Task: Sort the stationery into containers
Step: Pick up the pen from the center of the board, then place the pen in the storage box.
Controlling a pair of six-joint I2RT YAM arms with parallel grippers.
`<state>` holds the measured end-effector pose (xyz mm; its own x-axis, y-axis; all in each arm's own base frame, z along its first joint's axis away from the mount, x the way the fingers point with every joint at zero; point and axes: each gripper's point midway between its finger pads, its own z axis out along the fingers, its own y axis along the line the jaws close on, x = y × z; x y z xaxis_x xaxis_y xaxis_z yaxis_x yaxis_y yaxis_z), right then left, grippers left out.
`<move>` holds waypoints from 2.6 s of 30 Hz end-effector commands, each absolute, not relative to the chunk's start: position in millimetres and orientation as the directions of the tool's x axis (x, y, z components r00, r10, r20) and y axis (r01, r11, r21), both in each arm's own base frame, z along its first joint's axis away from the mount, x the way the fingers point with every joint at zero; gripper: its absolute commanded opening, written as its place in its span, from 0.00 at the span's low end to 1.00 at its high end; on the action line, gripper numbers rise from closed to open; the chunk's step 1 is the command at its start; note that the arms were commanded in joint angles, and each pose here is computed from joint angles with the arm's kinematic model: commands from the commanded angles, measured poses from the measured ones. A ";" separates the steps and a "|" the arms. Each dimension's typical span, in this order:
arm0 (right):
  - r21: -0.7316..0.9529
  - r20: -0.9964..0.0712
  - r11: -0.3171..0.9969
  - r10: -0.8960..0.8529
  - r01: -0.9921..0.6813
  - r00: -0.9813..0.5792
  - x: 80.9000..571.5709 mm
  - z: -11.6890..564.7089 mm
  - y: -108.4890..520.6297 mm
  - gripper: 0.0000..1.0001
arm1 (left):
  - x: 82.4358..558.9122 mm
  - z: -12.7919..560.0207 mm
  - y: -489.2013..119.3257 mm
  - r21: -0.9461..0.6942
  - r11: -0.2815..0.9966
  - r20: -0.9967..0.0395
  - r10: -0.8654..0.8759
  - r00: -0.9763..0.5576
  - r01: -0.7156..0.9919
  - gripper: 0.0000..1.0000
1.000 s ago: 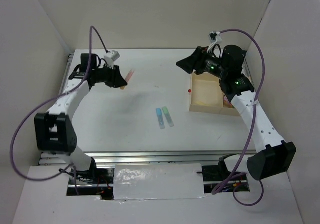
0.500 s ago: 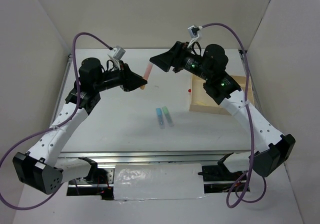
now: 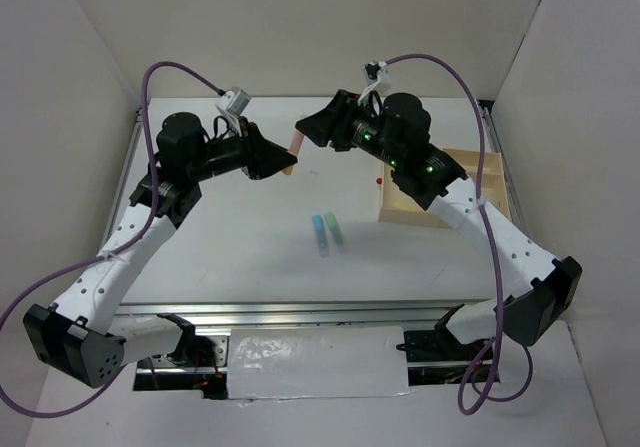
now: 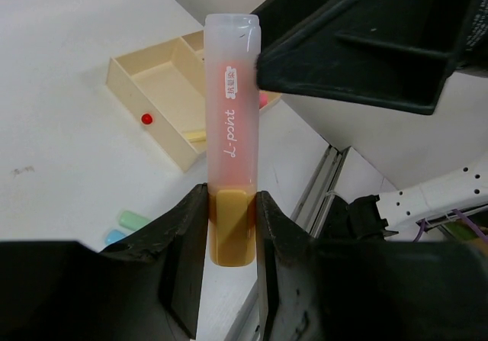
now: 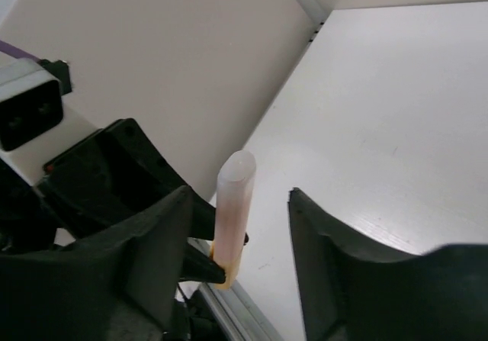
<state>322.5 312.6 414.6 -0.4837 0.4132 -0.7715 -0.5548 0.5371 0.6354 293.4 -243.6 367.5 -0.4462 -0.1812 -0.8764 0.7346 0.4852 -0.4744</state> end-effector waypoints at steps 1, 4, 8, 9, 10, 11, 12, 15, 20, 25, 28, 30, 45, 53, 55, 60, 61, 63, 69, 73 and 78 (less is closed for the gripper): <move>0.633 -0.774 0.531 0.437 -0.563 -0.458 324.1 431.5 317.7 0.56 | 290.3 398.3 -248.9 -0.438 0.454 -0.899 -0.211 -0.384 0.776 0.00; 0.640 -0.768 0.505 0.431 -0.579 -0.474 321.7 432.7 324.3 0.51 | 292.7 399.0 -249.2 -0.437 0.458 -0.899 -0.211 -0.383 0.774 0.00; 0.632 -0.775 0.484 0.419 -0.605 -0.474 319.4 434.3 328.7 0.29 | 292.9 396.6 -249.7 -0.436 0.457 -0.900 -0.204 -0.385 0.776 0.00; 0.625 -0.780 0.487 0.417 -0.609 -0.467 319.2 435.0 327.8 0.15 | 293.3 394.7 -249.2 -0.441 0.462 -0.897 -0.203 -0.392 0.770 0.00; 0.610 -0.792 0.503 0.409 -0.612 -0.453 321.5 433.4 325.8 0.06 | 293.8 394.0 -248.9 -0.438 0.466 -0.898 -0.201 -0.390 0.769 0.05; 0.598 -0.801 0.517 0.411 -0.613 -0.435 323.3 435.3 321.2 0.01 | 295.0 392.3 -248.0 -0.434 0.475 -0.900 -0.197 -0.388 0.766 0.18; 0.584 -0.811 0.529 0.409 -0.616 -0.417 325.0 437.1 316.8 0.00 | 295.6 387.8 -246.8 -0.441 0.486 -0.896 -0.191 -0.400 0.755 0.33; 0.449 -0.893 0.572 0.315 -0.687 -0.322 329.9 442.7 294.2 0.00 | 304.8 378.6 -234.5 -0.455 0.548 -0.887 -0.204 -0.415 0.702 0.88; -0.204 -0.965 0.635 -0.257 -0.745 0.046 356.2 408.1 227.9 0.00 | 320.1 350.0 -206.0 -0.415 0.634 -0.889 -0.131 -0.438 0.653 0.99; -0.548 -0.614 0.404 -0.789 -0.732 0.024 382.1 305.8 138.4 0.00 | 331.0 322.0 -199.1 -0.444 0.645 -0.862 -0.119 -0.492 0.622 0.99; -0.535 -0.506 0.323 -0.862 -0.781 -0.011 391.4 274.1 112.0 0.00 | 335.6 312.2 -203.1 -0.475 0.638 -0.842 -0.129 -0.524 0.606 0.99; -0.505 -0.460 0.292 -0.887 -0.812 -0.033 401.3 253.3 103.5 0.00 | 338.6 305.8 -205.1 -0.484 0.638 -0.832 -0.124 -0.540 0.599 0.99; -0.262 -0.274 0.273 -0.941 -0.926 -0.199 421.0 133.9 83.4 0.01 | 346.3 286.6 -206.8 -0.492 0.657 -0.810 -0.106 -0.576 0.571 0.99; -0.210 -0.218 0.247 -0.955 -0.946 -0.201 408.1 92.2 79.2 0.16 | 350.5 279.4 -206.2 -0.485 0.669 -0.808 -0.097 -0.581 0.563 0.99; -0.216 -0.219 0.243 -0.956 -0.946 -0.196 407.8 86.9 80.0 0.22 | 350.6 277.7 -205.3 -0.485 0.672 -0.806 -0.096 -0.583 0.560 0.99; -0.205 -0.212 0.241 -0.957 -0.949 -0.197 404.8 74.8 79.7 0.25 | 352.1 273.3 -204.4 -0.472 0.680 -0.813 -0.089 -0.576 0.561 0.99; -0.201 -0.209 0.244 -0.957 -0.949 -0.202 404.3 72.7 78.7 0.26 | 352.8 269.7 -204.6 -0.475 0.681 -0.808 -0.087 -0.583 0.557 0.99; -0.202 -0.202 0.240 -0.959 -0.950 -0.199 403.5 69.5 78.6 0.31 | 353.6 264.7 -205.2 -0.478 0.685 -0.803 -0.086 -0.590 0.550 0.99; -0.208 -0.193 0.254 -0.957 -0.944 -0.215 403.0 68.4 78.4 0.50 | 353.6 241.2 -207.8 -0.499 0.746 -0.747 -0.113 -0.655 0.441 0.99; -0.210 -0.224 0.279 -0.947 -0.937 -0.231 399.3 81.3 81.7 0.50 | 336.0 200.9 -208.8 -0.494 0.823 -0.654 -0.140 -0.744 0.280 0.99; -0.258 -0.392 0.374 -0.883 -0.891 -0.258 397.6 141.4 103.2 0.50 | 297.1 165.8 -232.0 -0.389 0.886 -0.656 -0.072 -0.751 0.255 0.97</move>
